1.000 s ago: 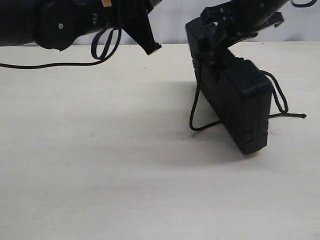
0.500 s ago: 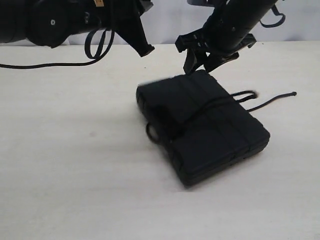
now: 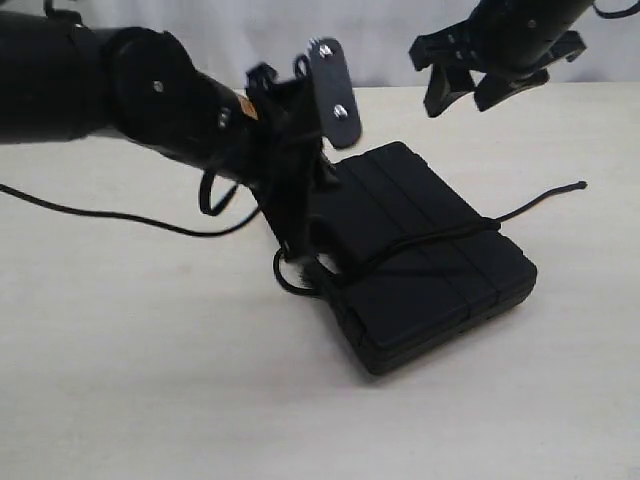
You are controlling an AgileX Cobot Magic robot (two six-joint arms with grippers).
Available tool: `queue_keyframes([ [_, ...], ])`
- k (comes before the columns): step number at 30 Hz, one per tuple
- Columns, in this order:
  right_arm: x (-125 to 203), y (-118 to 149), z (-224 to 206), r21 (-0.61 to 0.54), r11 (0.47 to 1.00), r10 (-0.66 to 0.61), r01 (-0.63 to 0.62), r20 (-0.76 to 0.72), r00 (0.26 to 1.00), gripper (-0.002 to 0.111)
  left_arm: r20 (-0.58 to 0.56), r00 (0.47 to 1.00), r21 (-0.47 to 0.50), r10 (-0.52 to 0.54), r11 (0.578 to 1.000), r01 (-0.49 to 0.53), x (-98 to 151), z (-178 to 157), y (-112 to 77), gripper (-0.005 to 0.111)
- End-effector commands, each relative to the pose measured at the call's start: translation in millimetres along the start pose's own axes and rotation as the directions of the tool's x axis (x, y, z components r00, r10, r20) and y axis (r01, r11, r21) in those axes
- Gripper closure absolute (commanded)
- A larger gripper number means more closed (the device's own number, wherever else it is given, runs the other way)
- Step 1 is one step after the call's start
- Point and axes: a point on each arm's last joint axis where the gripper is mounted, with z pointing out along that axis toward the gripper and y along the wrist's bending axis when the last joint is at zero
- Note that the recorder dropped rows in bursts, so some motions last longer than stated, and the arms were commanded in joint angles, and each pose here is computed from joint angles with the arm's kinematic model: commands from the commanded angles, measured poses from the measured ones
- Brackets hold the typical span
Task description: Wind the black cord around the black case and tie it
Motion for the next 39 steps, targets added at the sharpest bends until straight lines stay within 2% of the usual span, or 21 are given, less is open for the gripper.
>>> queue_keyframes([
  [1,5.2,-31.7,-8.0,0.050,0.996,0.074,-0.073,-0.027,0.997,0.050,0.178,0.983,0.165,0.039,0.984,-0.070,-24.1,19.2,-37.0,0.107],
  [4,9.6,-52.8,-7.2,0.070,0.990,0.128,-0.125,-0.033,0.991,0.050,0.235,0.972,0.160,-0.026,0.987,-0.012,-25.7,38.4,-41.1,0.102],
  [7,15.0,-69.4,-2.7,0.086,0.981,0.177,-0.174,-0.031,0.984,0.050,0.217,0.974,0.152,-0.069,0.988,0.036,-17.6,57.9,-43.4,0.082],
  [10,20.6,-85.7,4.6,0.103,0.971,0.220,-0.218,-0.006,0.976,0.050,0.199,0.978,0.167,-0.058,0.986,0.025,-11.5,70.1,-47.4,0.061],
  [12,25.3,-97.8,9.1,0.117,0.959,0.257,-0.257,0.012,0.966,0.050,0.197,0.979,0.168,-0.060,0.985,0.026,-12.4,75.5,-46.9,0.055],
  [16,42.4,-128.5,24.2,0.147,0.924,0.351,-0.352,0.035,0.936,0.051,0.179,0.983,0.122,-0.045,0.992,0.024,-13.7,89.7,-39.3,0.056],
  [18,52.6,-145.4,39.5,0.160,0.905,0.395,-0.393,0.020,0.918,0.051,0.177,0.983,0.130,-0.037,0.991,0.014,-13.4,97.2,-39.5,0.065],
  [21,65.5,-169.0,80.3,0.164,0.868,0.481,-0.468,-0.044,0.876,0.055,0.153,0.988,0.085,-0.028,0.996,0.015,-11.4,99.0,-35.2,0.105],
  [22,66.2,-172.8,95.3,0.155,0.860,0.498,-0.487,-0.045,0.866,0.055,0.154,0.988,0.081,-0.021,0.997,0.008,-11.6,98.6,-34.8,0.107],
  [25,60.3,-180.8,129.2,0.094,0.816,0.568,-0.570,0.050,0.821,0.055,0.158,0.987,0.085,-0.013,0.996,-0.001,-11.9,98.5,-35.3,0.107],
  [28,59.8,-192.1,159.1,0.086,0.767,0.624,-0.636,0.136,0.770,0.055,0.158,0.987,0.085,-0.013,0.996,-0.001,-11.9,98.5,-35.3,0.107],
  [30,59.6,-196.5,167.9,0.084,0.743,0.645,-0.664,0.177,0.743,0.055,0.164,0.986,0.076,0.023,0.996,-0.035,-13.1,98.3,-34.3,0.107],
  [33,60.7,-198.5,178.2,0.062,0.710,0.681,-0.702,0.193,0.706,0.055,0.169,0.985,0.072,0.022,0.997,-0.034,-15.0,97.9,-32.9,0.107],
  [36,65.0,-199.1,188.3,0.062,0.699,0.696,-0.713,0.173,0.697,0.067,0.171,0.985,0.069,0.038,0.996,-0.050,-15.1,97.9,-32.9,0.107],
  [37,69.1,-199.1,195.0,0.072,0.711,0.687,-0.700,0.146,0.712,0.078,0.171,0.985,0.069,0.038,0.996,-0.050,-15.1,97.9,-32.9,0.107],
  [39,71.0,-198.6,199.1,0.083,0.751,0.644,-0.655,0.130,0.754,0.089,0.171,0.985,0.069,0.038,0.996,-0.050,-15.1,97.9,-32.9,0.107],
])
